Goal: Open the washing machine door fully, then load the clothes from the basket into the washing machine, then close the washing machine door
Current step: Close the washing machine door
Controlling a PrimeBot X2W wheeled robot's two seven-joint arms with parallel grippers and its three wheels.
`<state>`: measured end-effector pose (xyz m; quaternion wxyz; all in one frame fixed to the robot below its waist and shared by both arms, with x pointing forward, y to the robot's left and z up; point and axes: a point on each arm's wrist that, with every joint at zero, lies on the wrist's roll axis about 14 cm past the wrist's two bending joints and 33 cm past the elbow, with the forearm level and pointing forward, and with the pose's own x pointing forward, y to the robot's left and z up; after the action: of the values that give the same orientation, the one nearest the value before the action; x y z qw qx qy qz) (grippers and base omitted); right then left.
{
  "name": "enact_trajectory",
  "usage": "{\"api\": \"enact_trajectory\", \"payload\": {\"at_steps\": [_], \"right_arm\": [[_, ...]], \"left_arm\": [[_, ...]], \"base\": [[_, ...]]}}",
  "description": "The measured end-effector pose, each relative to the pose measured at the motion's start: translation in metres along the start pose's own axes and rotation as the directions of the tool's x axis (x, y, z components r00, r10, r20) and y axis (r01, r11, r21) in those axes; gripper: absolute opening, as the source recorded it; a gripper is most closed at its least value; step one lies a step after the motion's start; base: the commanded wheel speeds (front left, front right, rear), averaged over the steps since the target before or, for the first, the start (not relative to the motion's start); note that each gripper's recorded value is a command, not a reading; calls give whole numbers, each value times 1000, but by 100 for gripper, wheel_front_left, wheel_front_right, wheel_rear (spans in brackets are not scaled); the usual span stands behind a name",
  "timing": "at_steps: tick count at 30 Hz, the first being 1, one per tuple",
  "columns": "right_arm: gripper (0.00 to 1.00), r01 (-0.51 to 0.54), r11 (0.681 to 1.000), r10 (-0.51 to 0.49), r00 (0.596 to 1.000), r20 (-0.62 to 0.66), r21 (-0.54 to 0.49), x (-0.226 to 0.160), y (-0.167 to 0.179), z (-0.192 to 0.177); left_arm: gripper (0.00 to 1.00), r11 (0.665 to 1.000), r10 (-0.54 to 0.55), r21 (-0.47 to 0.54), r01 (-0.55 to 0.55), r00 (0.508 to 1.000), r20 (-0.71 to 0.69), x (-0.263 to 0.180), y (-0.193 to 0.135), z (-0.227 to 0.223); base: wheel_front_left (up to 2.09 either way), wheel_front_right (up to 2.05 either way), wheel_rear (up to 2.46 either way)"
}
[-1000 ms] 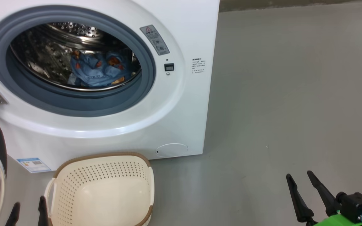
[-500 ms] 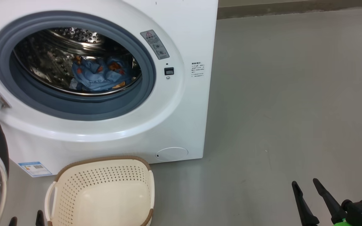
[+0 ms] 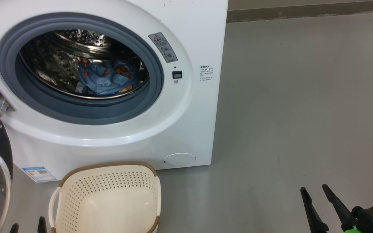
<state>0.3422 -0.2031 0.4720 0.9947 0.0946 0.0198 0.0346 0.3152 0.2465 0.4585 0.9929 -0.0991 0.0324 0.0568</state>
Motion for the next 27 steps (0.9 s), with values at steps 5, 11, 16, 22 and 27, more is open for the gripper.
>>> {"api": "enact_trajectory", "payload": {"at_steps": [5,11,16,22,27], "right_arm": [[100,-1,1000,1,1000,3,0,0,0,1],[100,-1,1000,1,1000,7,1,0,0,2],[100,-2,1000,2,1000,6,4,0,0,2],[100,-6,1000,6,1000,3,4,1,1,1],[100,-12,1000,12,1000,4,3,2,3,1]], "left_arm": [[100,1000,-1,-2,1,1000,3,0,-1,1],[100,1000,-5,-3,5,1000,4,-1,-2,1],[100,1000,-7,-17,7,1000,22,0,-4,6],[100,1000,-5,-17,5,1000,27,-1,-3,8],[100,1000,0,-18,1,1000,30,-3,-2,8]], "base": [[-47,47,0],[-122,122,0],[-148,148,0],[-76,76,0],[-9,9,0]]}}
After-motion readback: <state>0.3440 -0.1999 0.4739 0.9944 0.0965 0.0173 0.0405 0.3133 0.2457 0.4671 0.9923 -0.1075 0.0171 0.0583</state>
